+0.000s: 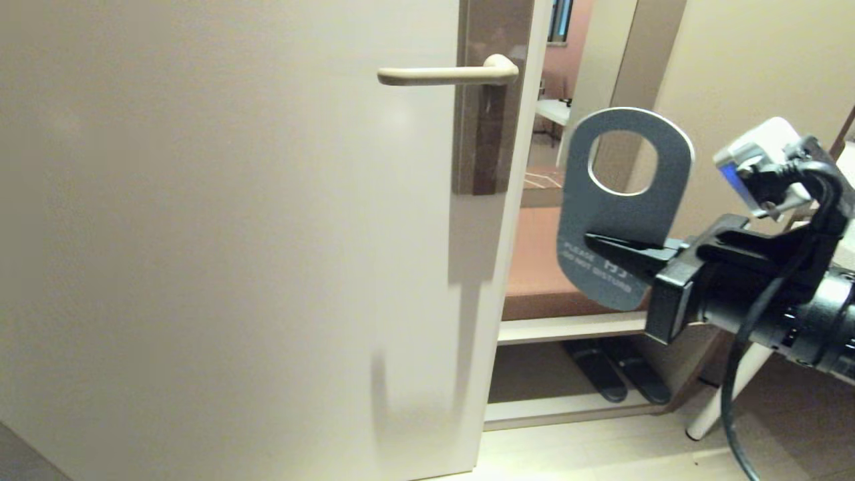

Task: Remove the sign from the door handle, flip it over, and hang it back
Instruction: Hand it to the other hand

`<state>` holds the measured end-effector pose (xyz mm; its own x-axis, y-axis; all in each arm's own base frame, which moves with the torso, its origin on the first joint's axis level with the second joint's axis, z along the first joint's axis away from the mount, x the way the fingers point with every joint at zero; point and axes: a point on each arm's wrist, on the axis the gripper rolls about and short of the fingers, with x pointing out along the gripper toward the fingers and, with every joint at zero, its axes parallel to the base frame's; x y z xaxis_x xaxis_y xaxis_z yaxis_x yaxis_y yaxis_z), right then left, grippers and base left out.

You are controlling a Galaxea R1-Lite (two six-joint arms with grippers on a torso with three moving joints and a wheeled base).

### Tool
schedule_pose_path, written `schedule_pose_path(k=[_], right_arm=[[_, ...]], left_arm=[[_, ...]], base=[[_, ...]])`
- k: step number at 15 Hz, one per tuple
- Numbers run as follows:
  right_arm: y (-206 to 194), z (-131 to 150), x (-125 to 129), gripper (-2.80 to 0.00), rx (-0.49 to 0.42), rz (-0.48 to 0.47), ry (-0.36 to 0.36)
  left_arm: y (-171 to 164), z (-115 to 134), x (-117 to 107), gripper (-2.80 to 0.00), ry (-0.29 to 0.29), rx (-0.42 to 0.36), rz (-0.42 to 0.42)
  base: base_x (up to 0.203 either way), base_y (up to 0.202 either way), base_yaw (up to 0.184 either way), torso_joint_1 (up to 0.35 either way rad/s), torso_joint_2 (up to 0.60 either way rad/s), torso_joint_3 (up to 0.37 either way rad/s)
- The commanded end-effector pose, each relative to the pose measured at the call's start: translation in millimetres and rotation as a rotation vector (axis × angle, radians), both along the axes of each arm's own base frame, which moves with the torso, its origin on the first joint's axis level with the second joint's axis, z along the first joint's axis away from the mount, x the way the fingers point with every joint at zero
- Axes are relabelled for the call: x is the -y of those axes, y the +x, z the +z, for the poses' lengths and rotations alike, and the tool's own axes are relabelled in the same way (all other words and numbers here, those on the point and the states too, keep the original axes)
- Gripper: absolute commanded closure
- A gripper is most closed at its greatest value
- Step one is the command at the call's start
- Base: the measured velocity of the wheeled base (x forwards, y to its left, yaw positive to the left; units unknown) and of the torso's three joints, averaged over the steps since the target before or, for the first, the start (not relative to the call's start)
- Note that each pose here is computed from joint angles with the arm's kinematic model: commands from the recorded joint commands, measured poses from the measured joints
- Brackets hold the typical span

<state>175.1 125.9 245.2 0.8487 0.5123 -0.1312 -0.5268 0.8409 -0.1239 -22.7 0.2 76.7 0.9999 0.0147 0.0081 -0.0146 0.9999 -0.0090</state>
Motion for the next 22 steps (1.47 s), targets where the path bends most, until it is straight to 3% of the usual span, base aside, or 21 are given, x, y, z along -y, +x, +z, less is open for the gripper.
schedule_pose_path(k=[1, 5, 8, 13, 15, 17, 20, 22], right_arm=[[-16, 2, 34, 0.0, 0.044, -0.097, 0.001], [-68, -10, 99, 0.0, 0.087, -0.304, -0.056], [-117, -28, 120, 0.0, 0.105, -0.423, -0.062], [-182, -77, 122, 0.0, 0.167, -0.508, -0.037], [-182, -98, 122, 0.0, 0.097, -0.528, 0.038], [-177, -116, 123, 0.0, 0.048, -0.54, 0.049], [-172, -143, 124, 0.0, 0.057, -0.529, 0.051], [-174, -146, 124, 0.0, 0.054, -0.508, 0.06]], left_arm=[[0, 0, 0, 0.0, 0.0, 0.001, 0.001], [0, 0, 0, 0.0, 0.0, 0.001, 0.001], [0, 0, 0, 0.0, 0.0, 0.001, 0.001], [0, 0, 0, 0.0, 0.0, 0.001, 0.001], [0, 0, 0, 0.0, 0.0, 0.001, 0.001], [0, 0, 0, 0.0, 0.0, 0.001, 0.001], [0, 0, 0, 0.0, 0.0, 0.0, 0.001], [0, 0, 0, 0.0, 0.0, 0.001, 0.001]], base=[[0.0, 0.0, 0.0, 0.0, 0.0, 0.0], [0.0, 0.0, 0.0, 0.0, 0.0, 0.0], [0.0, 0.0, 0.0, 0.0, 0.0, 0.0], [0.0, 0.0, 0.0, 0.0, 0.0, 0.0], [0.0, 0.0, 0.0, 0.0, 0.0, 0.0], [0.0, 0.0, 0.0, 0.0, 0.0, 0.0], [0.0, 0.0, 0.0, 0.0, 0.0, 0.0], [0.0, 0.0, 0.0, 0.0, 0.0, 0.0]])
